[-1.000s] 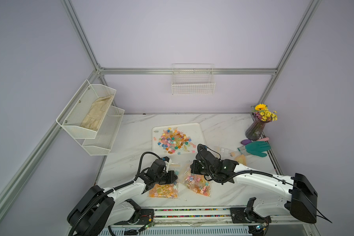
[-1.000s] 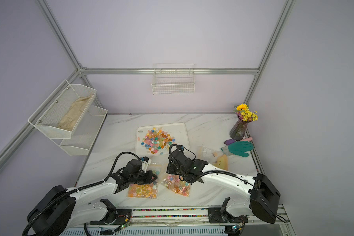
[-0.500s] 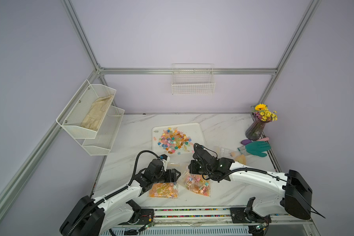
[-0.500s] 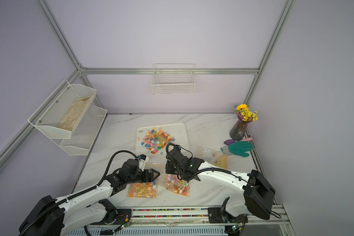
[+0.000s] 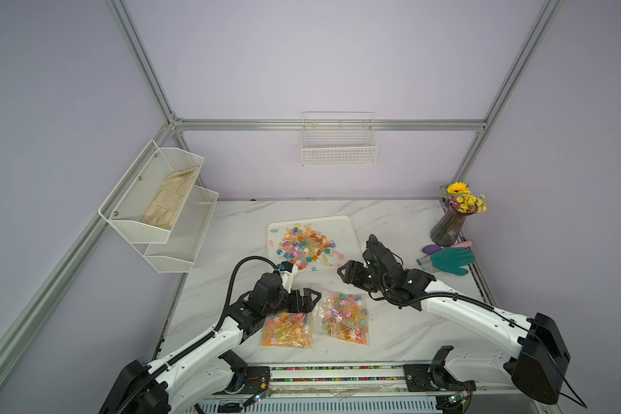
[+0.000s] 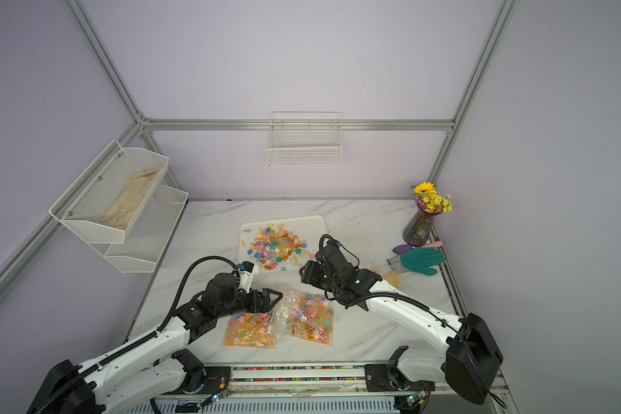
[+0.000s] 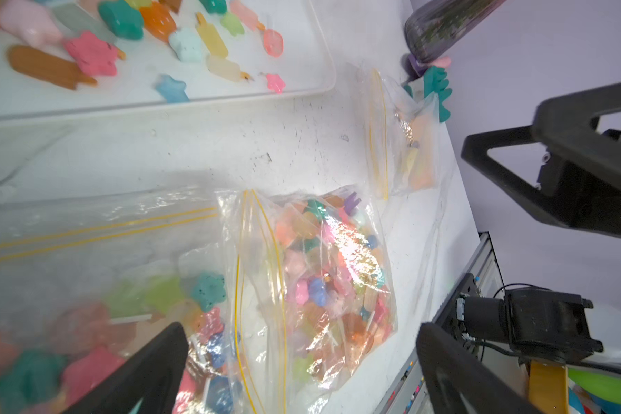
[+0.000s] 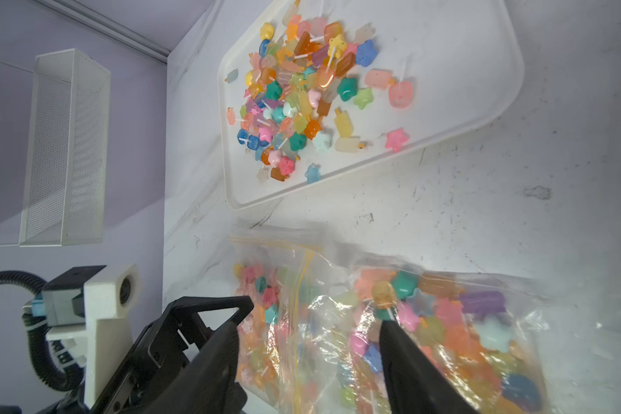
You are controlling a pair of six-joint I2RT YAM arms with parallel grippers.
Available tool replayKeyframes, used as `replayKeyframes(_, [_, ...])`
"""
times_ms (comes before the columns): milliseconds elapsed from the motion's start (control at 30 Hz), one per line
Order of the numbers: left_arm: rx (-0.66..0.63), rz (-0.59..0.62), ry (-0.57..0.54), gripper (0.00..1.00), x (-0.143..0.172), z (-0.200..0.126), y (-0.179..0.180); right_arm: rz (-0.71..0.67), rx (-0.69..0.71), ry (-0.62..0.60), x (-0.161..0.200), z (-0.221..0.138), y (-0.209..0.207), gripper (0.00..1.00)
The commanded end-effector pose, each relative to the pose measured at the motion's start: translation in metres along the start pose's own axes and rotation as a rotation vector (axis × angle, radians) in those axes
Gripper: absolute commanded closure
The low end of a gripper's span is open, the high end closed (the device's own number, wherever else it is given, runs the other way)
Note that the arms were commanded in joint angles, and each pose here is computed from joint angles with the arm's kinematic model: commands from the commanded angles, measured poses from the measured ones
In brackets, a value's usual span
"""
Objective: Pour candies out of the ziploc bag
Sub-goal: Adjust the ziploc bag at the center of the board.
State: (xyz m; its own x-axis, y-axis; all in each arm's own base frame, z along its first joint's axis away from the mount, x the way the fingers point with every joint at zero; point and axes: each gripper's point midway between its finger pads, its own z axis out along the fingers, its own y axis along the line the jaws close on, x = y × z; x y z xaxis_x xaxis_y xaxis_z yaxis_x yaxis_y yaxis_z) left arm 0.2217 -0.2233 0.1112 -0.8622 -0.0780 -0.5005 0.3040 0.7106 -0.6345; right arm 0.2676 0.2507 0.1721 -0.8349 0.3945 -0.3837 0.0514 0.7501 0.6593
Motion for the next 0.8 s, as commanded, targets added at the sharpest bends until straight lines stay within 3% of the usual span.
replayKeyframes(0, [0.139,0.048,0.036,0.03,-0.017,0.004,-0.038,0.087,0.031,0.01,0.006,-0.001,-0.026,0.33])
replayKeyframes(267, [0.125,0.029,0.006,0.1,-0.028,0.019,-0.035,0.15,0.048,0.005,0.012,-0.006,-0.054,0.33])
replayKeyframes(767, [0.167,-0.052,0.081,0.19,-0.039,0.06,-0.039,0.156,0.063,-0.011,0.012,-0.009,-0.065,0.33])
